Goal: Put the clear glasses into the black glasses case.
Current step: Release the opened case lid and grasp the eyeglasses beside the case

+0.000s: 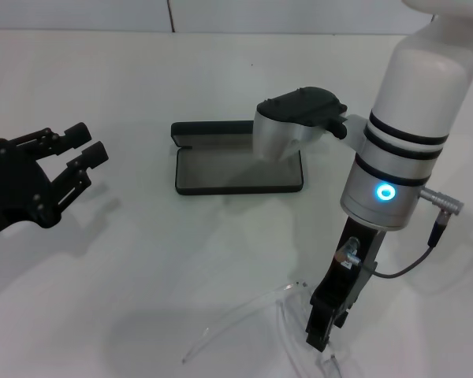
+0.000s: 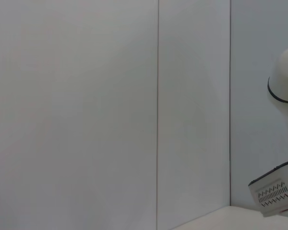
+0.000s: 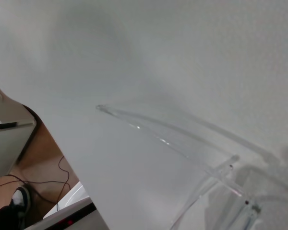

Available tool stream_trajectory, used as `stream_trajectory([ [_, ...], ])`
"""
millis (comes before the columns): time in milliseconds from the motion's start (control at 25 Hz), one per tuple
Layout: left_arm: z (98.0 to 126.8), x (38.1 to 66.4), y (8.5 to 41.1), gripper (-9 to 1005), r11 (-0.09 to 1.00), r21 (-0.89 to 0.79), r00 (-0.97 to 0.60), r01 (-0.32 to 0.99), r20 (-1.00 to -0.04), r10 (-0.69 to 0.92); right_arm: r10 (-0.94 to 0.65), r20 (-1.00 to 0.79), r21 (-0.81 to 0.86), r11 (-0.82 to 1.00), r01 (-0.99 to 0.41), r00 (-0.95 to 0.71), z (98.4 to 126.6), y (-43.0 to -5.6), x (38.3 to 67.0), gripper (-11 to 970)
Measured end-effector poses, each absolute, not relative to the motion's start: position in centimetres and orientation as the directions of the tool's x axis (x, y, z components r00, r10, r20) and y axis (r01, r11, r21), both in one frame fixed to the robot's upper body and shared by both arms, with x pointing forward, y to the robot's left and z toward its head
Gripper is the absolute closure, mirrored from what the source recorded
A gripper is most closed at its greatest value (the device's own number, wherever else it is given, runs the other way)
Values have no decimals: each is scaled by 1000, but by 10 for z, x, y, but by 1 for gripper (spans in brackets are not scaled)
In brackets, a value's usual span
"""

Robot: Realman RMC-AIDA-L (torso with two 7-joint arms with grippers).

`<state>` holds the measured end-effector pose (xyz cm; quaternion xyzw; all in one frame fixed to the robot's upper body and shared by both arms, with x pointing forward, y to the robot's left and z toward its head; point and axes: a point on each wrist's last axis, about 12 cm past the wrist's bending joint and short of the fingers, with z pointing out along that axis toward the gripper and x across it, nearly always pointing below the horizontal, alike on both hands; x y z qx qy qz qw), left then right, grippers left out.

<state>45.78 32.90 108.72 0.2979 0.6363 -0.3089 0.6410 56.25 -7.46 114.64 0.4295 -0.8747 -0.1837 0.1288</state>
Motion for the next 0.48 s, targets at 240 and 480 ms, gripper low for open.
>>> stream_trajectory([
  [240,1087,458,329,708,631,-11,0,776,-1000,-17,-800,63,434,560,-705,-597,1144,-74,561,550],
  [480,1087,458,329,708,630,-12,-1,776,-1000,-18,-804,58,429,556,-712,-592,1142,-72,560,561],
])
